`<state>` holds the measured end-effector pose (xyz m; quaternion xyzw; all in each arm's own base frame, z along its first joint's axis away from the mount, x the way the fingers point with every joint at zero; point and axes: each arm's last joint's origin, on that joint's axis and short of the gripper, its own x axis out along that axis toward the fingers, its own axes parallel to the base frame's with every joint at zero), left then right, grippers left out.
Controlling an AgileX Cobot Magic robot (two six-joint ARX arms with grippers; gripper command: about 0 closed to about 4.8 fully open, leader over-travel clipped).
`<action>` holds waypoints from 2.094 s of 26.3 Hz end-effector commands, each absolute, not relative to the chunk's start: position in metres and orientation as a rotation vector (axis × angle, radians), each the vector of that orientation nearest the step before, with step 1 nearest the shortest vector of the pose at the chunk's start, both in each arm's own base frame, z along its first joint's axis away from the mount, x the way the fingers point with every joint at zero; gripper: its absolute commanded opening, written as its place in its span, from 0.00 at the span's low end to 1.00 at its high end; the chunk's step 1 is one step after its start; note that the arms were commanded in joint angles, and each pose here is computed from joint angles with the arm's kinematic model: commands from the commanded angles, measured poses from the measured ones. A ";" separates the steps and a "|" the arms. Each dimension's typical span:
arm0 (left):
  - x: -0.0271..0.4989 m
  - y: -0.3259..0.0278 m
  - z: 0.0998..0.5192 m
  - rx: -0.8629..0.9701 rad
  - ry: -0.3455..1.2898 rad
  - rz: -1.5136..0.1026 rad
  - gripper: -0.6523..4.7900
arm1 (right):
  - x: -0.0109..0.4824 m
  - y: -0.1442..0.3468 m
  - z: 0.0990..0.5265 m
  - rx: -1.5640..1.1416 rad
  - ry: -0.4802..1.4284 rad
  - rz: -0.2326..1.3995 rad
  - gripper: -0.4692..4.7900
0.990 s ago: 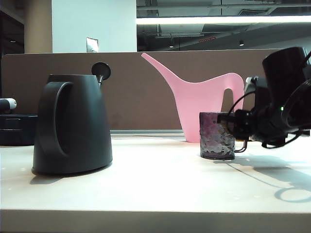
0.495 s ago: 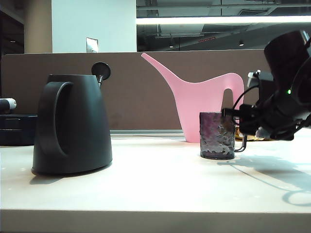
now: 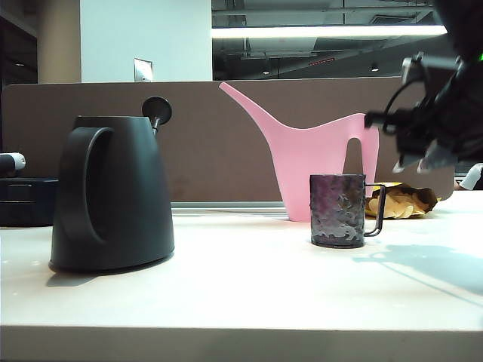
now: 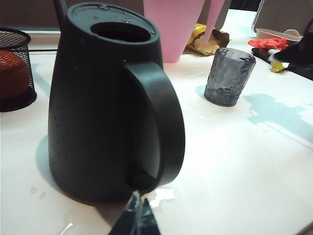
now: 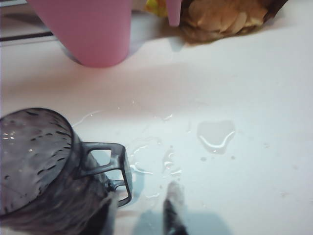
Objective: Pour the water from the cup into the kettle.
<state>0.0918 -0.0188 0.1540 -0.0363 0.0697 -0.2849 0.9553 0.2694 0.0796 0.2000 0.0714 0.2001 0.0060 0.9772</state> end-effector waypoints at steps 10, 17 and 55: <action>0.092 -0.019 0.155 -0.067 0.135 -0.576 0.11 | 0.206 0.045 0.250 -0.003 0.361 0.039 0.08; 0.095 -0.014 0.158 -0.049 0.103 -0.397 0.11 | 0.155 0.002 0.250 0.077 0.193 0.012 0.08; 0.097 -0.006 0.161 -0.039 0.053 -0.109 0.11 | 0.097 -0.004 0.167 0.069 -0.025 -0.010 0.08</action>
